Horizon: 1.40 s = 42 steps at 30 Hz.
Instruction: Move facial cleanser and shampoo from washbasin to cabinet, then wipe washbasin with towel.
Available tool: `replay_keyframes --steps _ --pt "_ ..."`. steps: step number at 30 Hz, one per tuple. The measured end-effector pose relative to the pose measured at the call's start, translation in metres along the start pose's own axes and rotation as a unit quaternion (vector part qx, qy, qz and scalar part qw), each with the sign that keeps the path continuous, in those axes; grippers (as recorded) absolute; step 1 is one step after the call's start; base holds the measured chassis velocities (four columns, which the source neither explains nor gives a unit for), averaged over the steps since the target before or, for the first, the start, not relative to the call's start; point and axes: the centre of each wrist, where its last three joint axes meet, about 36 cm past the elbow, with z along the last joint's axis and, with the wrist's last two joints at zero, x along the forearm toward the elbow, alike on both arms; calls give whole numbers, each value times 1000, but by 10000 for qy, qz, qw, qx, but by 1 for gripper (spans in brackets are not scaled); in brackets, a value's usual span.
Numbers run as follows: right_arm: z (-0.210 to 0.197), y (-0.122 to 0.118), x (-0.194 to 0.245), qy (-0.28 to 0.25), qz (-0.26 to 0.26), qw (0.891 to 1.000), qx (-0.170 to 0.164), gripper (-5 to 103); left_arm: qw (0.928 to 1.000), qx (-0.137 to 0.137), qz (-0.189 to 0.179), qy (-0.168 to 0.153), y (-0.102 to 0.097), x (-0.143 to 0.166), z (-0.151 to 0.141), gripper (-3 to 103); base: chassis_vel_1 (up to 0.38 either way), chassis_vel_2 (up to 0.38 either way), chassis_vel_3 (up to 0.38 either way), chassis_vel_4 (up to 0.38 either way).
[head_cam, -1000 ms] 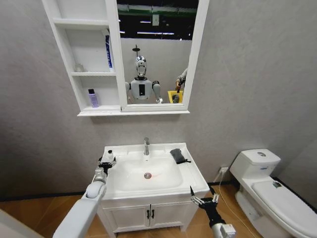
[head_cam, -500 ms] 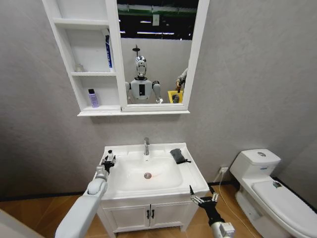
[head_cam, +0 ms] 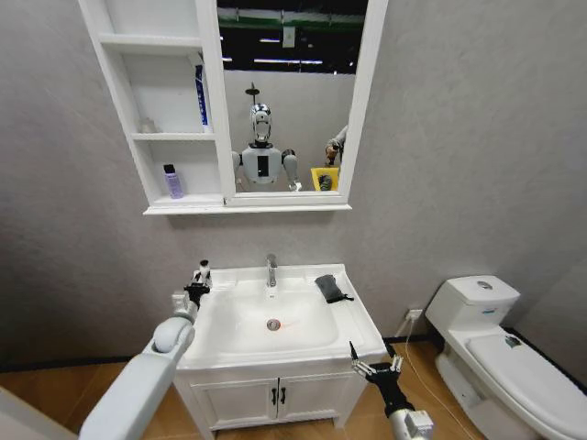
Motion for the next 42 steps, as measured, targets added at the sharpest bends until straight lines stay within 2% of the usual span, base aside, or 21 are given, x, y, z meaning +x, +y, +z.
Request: replay_keyframes --steps 1,2,3,4,5,6,7,8,9,11,12,13,14,16,17,21,25,29,36,42 --pt "0 0 0 0 0 10000 0 100 10000 0 0 0 0 0 0 30 0 0 0 0" --pt "-1 1 -1 -12 -9 10000 8 100 10000 51 -19 27 7 9 -41 30 0 0 0 0" --pt "-1 1 -1 -14 -17 10000 10 100 9998 119 -11 134 9 17 -70 30 0 0 0 0" --pt "-2 2 -2 -21 -28 10000 15 100 9991 246 150 304 10 31 -110 30 0 0 0 0" --pt "-3 3 -2 -26 -38 10000 16 100 9983 261 290 439 13 40 -143 30 0 0 0 0" --pt "-3 3 -2 -26 -38 10000 16 100 9983 261 290 439 13 40 -143 30 0 0 0 0" --pt "-3 4 -2 -18 -43 10000 14 100 9979 207 390 472 18 46 -168 30 0 0 0 0" --pt "-3 4 -2 -18 -43 10000 14 100 9979 207 390 472 18 46 -168 30 0 0 0 0" --pt "-2 6 -2 -13 -55 10000 4 100 9979 126 494 404 25 50 -200 30 0 0 0 0" --pt "-2 9 -2 -13 -79 10000 4 100 9971 117 678 327 34 47 -242 30 0 0 0 0" --pt "-2 9 -2 -13 -79 10000 4 100 9971 117 678 327 34 47 -242 30 0 0 0 0" --pt "-2 10 -2 -9 -92 10000 -2 100 9969 117 716 293 38 40 -258 30 0 0 0 0" --pt "-2 10 -2 -9 -92 10000 -2 100 9969 117 716 293 38 40 -258 30 0 0 0 0" --pt "-3 13 -2 -17 -101 9999 -17 100 9976 156 626 232 46 13 -289 30 0 0 0 0" --pt "-3 13 -2 -17 -101 9999 -17 100 9976 156 626 232 46 13 -289 30 0 0 0 0" --pt "-5 10 -2 -33 -68 10000 -12 100 9976 302 551 281 50 -29 -319 30 0 0 0 0" --pt "-7 7 -3 -61 -13 10000 -45 100 9977 284 533 316 47 -51 -326 30 0 0 0 0" --pt "-6 1 -5 -86 61 9999 -70 100 9974 234 526 443 30 -90 -323 30 0 0 0 0" --pt "-2 -1 -4 -64 84 9999 -77 100 9972 253 507 496 13 -117 -315 30 0 0 0 0" --pt "-2 -1 -7 -98 103 9999 -89 100 9974 268 470 472 11 -124 -308 30 0 0 0 0"
